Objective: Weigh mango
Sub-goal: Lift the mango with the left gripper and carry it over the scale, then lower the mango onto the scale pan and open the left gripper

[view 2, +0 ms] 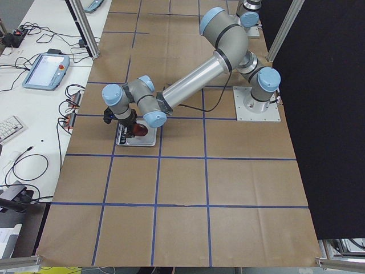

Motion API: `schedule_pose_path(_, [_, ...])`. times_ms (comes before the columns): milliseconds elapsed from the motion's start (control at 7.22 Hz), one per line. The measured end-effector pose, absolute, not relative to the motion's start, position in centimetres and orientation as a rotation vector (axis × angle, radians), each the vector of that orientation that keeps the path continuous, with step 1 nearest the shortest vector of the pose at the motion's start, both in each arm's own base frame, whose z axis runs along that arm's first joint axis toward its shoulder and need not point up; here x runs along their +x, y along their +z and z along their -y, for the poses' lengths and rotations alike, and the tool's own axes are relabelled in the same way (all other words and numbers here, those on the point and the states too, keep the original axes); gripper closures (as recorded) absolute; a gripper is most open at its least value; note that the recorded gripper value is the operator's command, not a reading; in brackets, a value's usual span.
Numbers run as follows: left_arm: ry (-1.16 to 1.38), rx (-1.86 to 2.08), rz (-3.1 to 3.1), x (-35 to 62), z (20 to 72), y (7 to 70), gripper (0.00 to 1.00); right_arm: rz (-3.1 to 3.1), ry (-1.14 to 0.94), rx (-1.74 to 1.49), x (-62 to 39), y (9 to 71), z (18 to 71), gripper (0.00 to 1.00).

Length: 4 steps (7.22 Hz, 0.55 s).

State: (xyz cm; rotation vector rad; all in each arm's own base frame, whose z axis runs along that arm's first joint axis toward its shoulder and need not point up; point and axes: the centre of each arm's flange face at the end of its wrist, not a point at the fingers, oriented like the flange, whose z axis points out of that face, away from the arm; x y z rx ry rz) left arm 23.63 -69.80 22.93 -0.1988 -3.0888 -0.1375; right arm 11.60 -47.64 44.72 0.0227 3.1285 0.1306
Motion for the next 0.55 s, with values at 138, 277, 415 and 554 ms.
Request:
schedule_pose_path(138, [-0.147, -0.194, 3.085, 23.07, 69.6, 22.38, 0.69, -3.129, 0.131, 0.023, 11.6, 44.72, 47.63, 0.0])
schedule_pose_path(277, [-0.148, -0.191, 3.085, 22.84, 69.5, 22.09, 0.38, -3.128, 0.131, 0.023, 11.6, 44.72, 47.64, 0.0])
schedule_pose_path(415, [-0.148, -0.183, 3.085, 22.72, 69.47, 21.95, 0.24, -3.129, 0.131, 0.023, 11.6, 44.72, 47.64, 0.0])
schedule_pose_path(554, [-0.149, -0.168, 3.084, 22.65, 69.44, 21.83, 0.12, -3.128, 0.131, 0.023, 11.6, 44.72, 47.64, 0.0])
